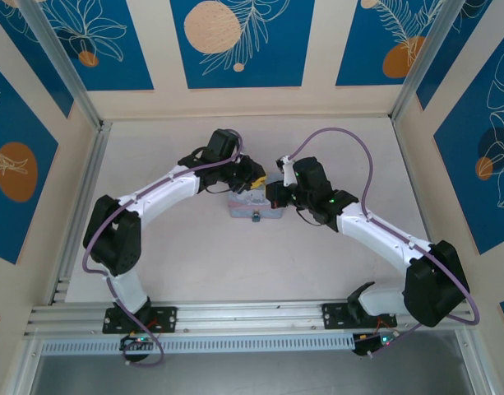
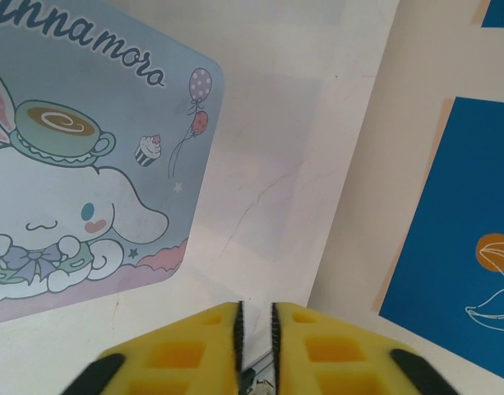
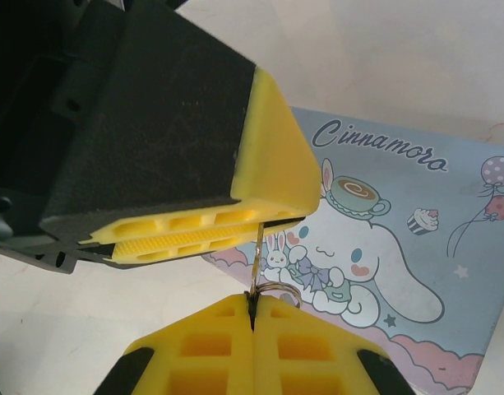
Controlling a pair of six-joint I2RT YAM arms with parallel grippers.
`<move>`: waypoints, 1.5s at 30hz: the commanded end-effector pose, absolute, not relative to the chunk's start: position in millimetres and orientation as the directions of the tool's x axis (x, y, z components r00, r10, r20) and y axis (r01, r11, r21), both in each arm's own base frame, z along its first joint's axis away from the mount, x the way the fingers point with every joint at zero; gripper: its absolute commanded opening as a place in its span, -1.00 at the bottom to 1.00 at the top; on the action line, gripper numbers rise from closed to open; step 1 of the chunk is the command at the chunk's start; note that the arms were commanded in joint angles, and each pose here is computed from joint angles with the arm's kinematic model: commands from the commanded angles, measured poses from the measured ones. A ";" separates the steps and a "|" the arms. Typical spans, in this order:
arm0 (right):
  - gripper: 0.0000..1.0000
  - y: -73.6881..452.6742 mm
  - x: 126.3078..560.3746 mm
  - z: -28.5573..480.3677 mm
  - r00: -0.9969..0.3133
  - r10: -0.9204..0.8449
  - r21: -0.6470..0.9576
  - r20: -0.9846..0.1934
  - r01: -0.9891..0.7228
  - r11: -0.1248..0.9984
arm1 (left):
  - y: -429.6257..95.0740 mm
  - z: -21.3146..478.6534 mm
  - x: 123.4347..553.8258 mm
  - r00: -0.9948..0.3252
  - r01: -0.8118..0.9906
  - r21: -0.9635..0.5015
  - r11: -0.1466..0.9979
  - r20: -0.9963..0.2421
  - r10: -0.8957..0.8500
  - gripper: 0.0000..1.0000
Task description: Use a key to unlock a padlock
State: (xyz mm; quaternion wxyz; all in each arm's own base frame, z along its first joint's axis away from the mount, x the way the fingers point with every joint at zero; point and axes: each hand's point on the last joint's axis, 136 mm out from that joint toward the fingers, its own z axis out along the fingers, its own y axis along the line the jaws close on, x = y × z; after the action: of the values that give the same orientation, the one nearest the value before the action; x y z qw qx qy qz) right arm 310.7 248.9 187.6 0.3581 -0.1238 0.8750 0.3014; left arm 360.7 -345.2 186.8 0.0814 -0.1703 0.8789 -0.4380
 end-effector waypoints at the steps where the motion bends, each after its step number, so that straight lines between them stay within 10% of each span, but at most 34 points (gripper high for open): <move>1: -1.00 252.6 315.3 198.4 -0.689 -0.007 0.421 -0.725 -0.451 0.787 | -346.0 177.9 360.3 -0.934 -0.237 -0.790 0.566 0.025 -0.357 -0.77; 8: -0.92 247.2 316.6 198.7 -0.700 0.017 0.433 -0.714 -0.423 0.796 | -346.5 176.1 360.8 -0.939 -0.221 -0.788 0.574 0.012 -0.344 -1.00; 12: -0.05 227.7 317.0 204.1 -0.734 0.121 0.521 -0.668 -0.346 0.781 | -345.3 183.4 366.2 -0.946 -0.132 -0.796 0.591 -0.077 -0.315 -1.00; 14: 0.04 217.0 317.0 210.4 -0.747 0.198 0.593 -0.634 -0.307 0.744 | -344.5 188.3 370.9 -0.944 -0.076 -0.798 0.598 -0.136 -0.302 -1.00; 30: 0.38 208.8 328.2 235.8 -0.820 0.543 0.959 -0.180 -0.025 0.281 | -331.1 255.2 400.0 -0.726 0.320 -0.777 0.543 -0.569 -0.387 -1.00; 45: 0.16 231.0 349.1 240.0 -0.801 0.598 0.999 0.042 0.054 0.003 | -313.4 282.6 405.1 -0.561 0.396 -0.822 0.409 -0.569 -0.601 -1.00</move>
State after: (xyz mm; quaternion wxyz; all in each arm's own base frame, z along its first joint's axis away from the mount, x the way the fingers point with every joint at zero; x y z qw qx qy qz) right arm 346.6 222.9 219.5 0.2009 0.2415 0.7117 0.6283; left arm 402.8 -318.4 242.8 0.4230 -0.0631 0.7513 -0.5027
